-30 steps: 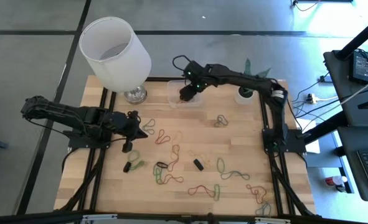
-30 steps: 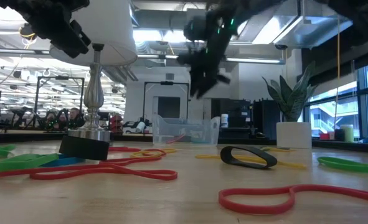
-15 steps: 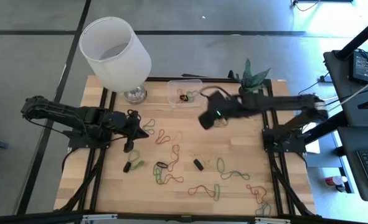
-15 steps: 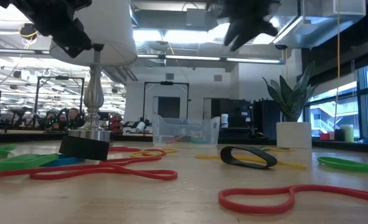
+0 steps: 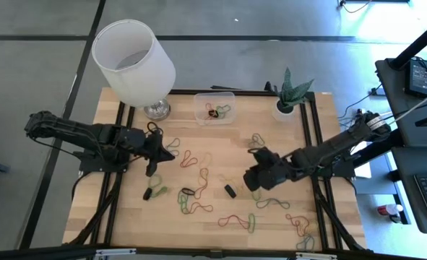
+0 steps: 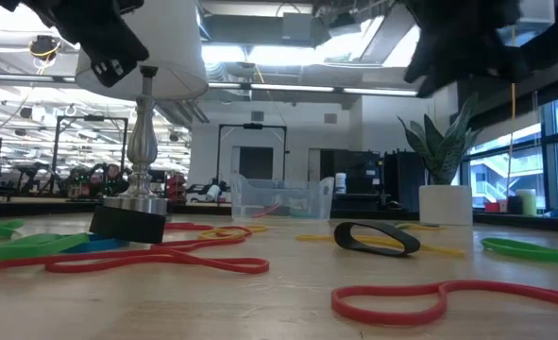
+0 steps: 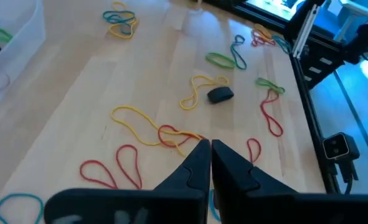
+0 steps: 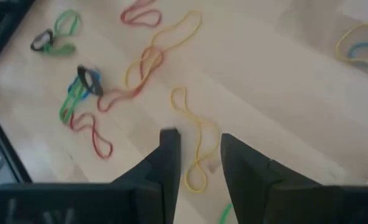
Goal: Pick and place rubber bands into bin
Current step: Put the middle black rubber band into the transparent bin
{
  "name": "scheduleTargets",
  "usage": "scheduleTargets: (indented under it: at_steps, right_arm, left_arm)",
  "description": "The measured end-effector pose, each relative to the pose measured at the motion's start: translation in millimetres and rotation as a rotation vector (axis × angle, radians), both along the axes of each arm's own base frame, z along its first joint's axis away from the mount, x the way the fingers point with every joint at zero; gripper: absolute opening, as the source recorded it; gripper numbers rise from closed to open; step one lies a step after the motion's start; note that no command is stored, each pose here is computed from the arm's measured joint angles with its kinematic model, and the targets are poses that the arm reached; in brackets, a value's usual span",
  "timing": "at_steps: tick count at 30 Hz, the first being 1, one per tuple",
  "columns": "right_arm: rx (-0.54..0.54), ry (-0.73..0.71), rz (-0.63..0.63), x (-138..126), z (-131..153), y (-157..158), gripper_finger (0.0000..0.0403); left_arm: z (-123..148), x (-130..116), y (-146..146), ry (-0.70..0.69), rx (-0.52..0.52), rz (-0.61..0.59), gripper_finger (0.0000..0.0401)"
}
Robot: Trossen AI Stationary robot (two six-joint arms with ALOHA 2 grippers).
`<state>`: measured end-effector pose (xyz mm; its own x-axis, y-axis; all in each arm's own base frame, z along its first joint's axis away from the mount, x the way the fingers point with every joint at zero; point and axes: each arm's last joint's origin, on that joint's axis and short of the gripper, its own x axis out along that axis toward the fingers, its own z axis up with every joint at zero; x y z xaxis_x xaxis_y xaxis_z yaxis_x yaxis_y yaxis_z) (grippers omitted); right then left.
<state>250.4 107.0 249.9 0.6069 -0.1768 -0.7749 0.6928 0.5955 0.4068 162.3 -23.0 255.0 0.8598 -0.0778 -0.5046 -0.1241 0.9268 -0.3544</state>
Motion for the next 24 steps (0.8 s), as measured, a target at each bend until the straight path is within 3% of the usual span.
scheduleTargets:
  at_steps: [5, 12, 24]
  right_arm:
    - [-0.006, -0.001, 0.037, -4.3, -7.1, 7.3, 0.0117]
    - [-0.067, 0.013, 0.144, -7.9, -6.1, 13.4, 0.0117]
    - [-0.177, 0.046, 0.352, -17.8, -6.8, 29.9, 0.0117]
  left_arm:
    - [1.1, 0.8, 1.1, -0.014, -0.012, 0.055, 0.0009]
    - [8.5, 4.5, 2.6, -0.096, -0.213, 0.228, 0.0009]
    - [18.7, 9.5, 6.1, -0.234, -0.19, 0.348, 0.0004]
